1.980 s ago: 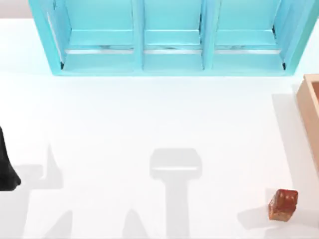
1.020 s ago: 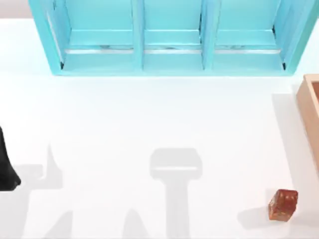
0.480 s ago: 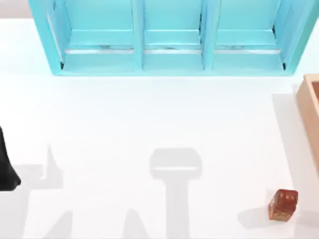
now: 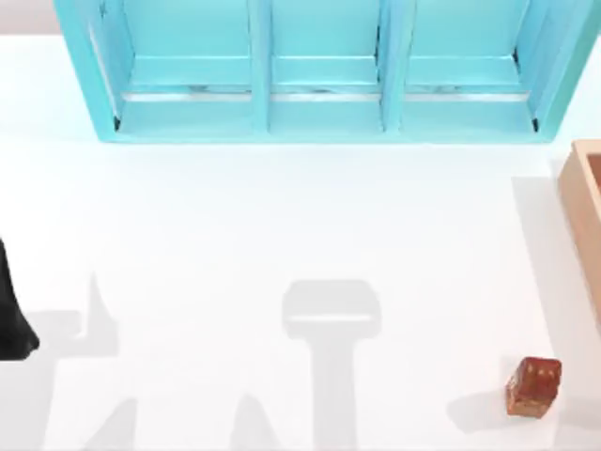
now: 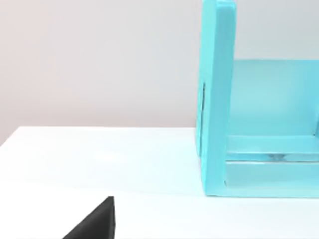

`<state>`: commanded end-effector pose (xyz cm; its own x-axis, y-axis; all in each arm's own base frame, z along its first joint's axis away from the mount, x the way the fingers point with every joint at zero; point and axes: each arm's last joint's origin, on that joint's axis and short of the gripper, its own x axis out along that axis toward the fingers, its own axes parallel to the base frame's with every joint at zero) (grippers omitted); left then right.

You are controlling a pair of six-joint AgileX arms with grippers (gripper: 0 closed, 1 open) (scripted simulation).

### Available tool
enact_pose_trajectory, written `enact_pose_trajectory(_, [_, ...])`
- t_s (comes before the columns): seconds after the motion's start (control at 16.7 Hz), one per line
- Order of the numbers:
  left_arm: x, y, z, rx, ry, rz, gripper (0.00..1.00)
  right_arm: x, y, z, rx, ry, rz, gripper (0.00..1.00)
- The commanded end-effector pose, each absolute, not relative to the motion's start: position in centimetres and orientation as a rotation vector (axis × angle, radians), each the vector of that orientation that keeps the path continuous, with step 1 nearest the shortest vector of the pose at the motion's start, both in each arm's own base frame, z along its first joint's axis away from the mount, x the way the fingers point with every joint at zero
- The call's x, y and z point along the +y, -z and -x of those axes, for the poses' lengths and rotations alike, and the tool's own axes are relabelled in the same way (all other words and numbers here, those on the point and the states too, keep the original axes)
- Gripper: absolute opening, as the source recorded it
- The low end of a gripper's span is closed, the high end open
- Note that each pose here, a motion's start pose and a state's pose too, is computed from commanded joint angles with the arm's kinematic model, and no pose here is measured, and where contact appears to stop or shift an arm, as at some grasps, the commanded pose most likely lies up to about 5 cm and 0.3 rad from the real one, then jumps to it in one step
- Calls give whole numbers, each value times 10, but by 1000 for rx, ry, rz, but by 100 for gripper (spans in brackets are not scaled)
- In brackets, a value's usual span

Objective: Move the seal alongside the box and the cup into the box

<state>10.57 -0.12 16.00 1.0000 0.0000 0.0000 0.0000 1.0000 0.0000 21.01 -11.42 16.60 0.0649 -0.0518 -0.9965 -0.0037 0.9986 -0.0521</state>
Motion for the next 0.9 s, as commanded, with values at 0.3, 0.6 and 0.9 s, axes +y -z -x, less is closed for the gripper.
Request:
enact_pose_trajectory(0.3, [-1, -160, -106, 0, 0, 0, 100, -114, -166, -210, 1506, 36, 45, 100])
enact_pose_trajectory(0.6, [-1, -160, -106, 0, 0, 0, 100, -114, -166, -210, 1506, 36, 45, 100])
enact_pose_trajectory(0.9, [-1, -160, -106, 0, 0, 0, 100, -113, -197, -212, 1447, 64, 61, 100])
